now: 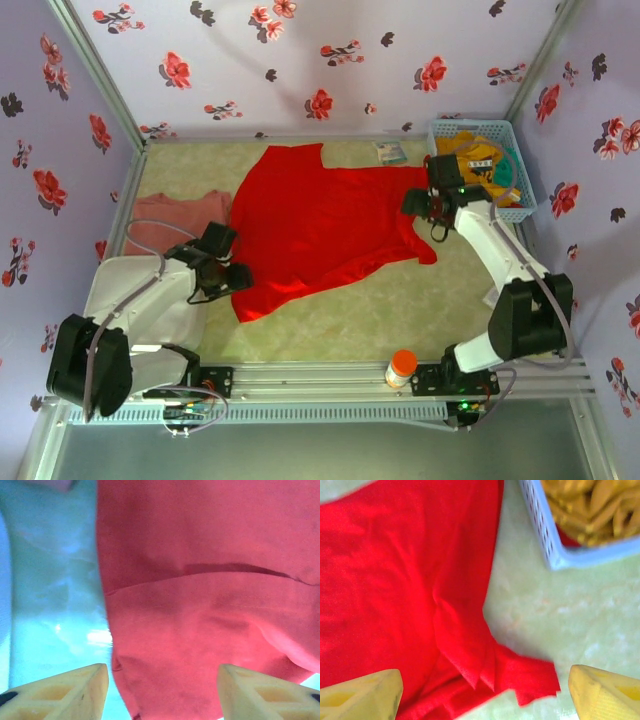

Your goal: Fold and stack the t-shirts

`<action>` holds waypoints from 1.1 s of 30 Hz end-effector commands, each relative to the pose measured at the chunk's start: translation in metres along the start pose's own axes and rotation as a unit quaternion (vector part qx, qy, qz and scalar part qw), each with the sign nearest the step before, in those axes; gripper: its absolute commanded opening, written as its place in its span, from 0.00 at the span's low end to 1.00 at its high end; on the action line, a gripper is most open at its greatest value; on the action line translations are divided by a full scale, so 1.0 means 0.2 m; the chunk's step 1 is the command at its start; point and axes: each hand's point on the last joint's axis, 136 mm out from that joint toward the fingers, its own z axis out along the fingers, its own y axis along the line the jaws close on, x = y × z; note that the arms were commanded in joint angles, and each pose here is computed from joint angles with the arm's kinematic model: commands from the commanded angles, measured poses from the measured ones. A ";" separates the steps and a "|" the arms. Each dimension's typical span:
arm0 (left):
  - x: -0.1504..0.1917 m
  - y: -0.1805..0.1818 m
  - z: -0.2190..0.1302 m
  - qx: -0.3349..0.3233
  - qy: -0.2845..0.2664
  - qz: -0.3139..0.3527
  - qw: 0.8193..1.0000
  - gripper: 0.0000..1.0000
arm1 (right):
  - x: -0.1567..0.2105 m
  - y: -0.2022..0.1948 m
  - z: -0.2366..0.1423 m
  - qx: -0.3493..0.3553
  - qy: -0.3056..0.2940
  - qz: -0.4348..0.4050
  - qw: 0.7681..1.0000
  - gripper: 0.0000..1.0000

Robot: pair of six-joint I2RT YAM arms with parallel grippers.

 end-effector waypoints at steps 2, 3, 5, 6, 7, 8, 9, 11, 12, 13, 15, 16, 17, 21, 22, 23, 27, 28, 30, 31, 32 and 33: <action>0.02 0.09 0.04 -0.021 0.019 -0.029 0.999 0.56 | 0.16 -0.02 0.02 -0.015 0.025 0.016 0.999 0.85; 0.02 0.10 0.04 -0.025 0.019 -0.029 0.999 0.56 | 0.19 -0.03 0.03 -0.012 0.031 0.015 0.999 0.85; -0.03 0.10 0.04 -0.029 0.005 -0.027 0.999 0.55 | 0.22 -0.06 0.03 -0.005 0.036 0.010 0.999 0.84; -0.05 0.10 0.04 -0.030 -0.005 -0.024 0.999 0.53 | 0.24 -0.06 0.04 -0.003 0.038 0.008 0.999 0.82; -0.07 0.10 0.04 -0.032 -0.013 -0.022 0.999 0.52 | 0.25 -0.07 0.05 -0.002 0.041 0.007 0.999 0.81; -0.09 0.11 0.04 -0.035 -0.019 -0.020 0.999 0.51 | 0.27 -0.07 0.06 -0.001 0.046 0.005 0.999 0.80; -0.10 0.11 0.05 -0.039 -0.021 -0.016 0.999 0.49 | 0.28 -0.08 0.06 0.001 0.051 0.004 0.999 0.80; -0.11 0.12 0.07 -0.046 -0.017 -0.008 0.999 0.45 | 0.29 -0.09 0.07 0.006 0.055 0.005 0.998 0.79; -0.10 0.12 0.08 -0.048 -0.013 -0.003 0.999 0.43 | 0.29 -0.09 0.07 0.007 0.055 0.005 0.998 0.79; -0.11 0.12 0.09 -0.048 -0.012 -0.001 0.999 0.41 | 0.29 -0.09 0.07 0.006 0.053 0.006 0.999 0.79; -0.11 0.11 0.11 -0.044 -0.014 0.005 0.999 0.38 | 0.28 -0.08 0.06 0.004 0.051 0.009 0.999 0.79; -0.12 0.11 0.11 -0.042 -0.016 0.007 0.999 0.37 | 0.27 -0.08 0.07 0.003 0.051 0.010 0.999 0.79; -0.12 0.10 0.12 -0.038 -0.019 0.010 0.999 0.36 | 0.27 -0.07 0.06 0.000 0.051 0.011 0.999 0.78; -0.14 0.08 0.12 -0.028 -0.030 0.014 0.999 0.30 | 0.25 -0.05 0.07 -0.006 0.054 0.013 0.998 0.78; -0.14 0.07 0.13 -0.026 -0.029 0.015 0.999 0.29 | 0.25 -0.05 0.07 -0.005 0.054 0.013 0.998 0.78; -0.14 0.07 0.13 -0.025 -0.029 0.015 0.999 0.29 | 0.25 -0.05 0.07 -0.005 0.054 0.014 0.998 0.77; -0.12 0.08 0.16 -0.031 -0.015 0.019 0.999 0.29 | 0.24 -0.07 0.05 -0.002 0.051 0.013 0.999 0.77; -0.11 0.09 0.16 -0.034 -0.011 0.019 0.999 0.29 | 0.24 -0.07 0.05 -0.001 0.050 0.013 0.999 0.77; -0.09 0.11 0.17 -0.043 -0.004 0.018 0.999 0.31 | 0.24 -0.08 0.05 -0.002 0.049 0.015 0.999 0.77; -0.09 0.12 0.17 -0.050 -0.004 0.018 0.999 0.31 | 0.24 -0.08 0.04 -0.003 0.048 0.016 0.999 0.77; -0.09 0.13 0.17 -0.058 -0.003 0.019 0.998 0.31 | 0.24 -0.08 0.04 -0.003 0.047 0.016 0.999 0.77; -0.09 0.14 0.17 -0.066 -0.004 0.020 0.998 0.31 | 0.24 -0.08 0.04 -0.003 0.047 0.016 0.999 0.77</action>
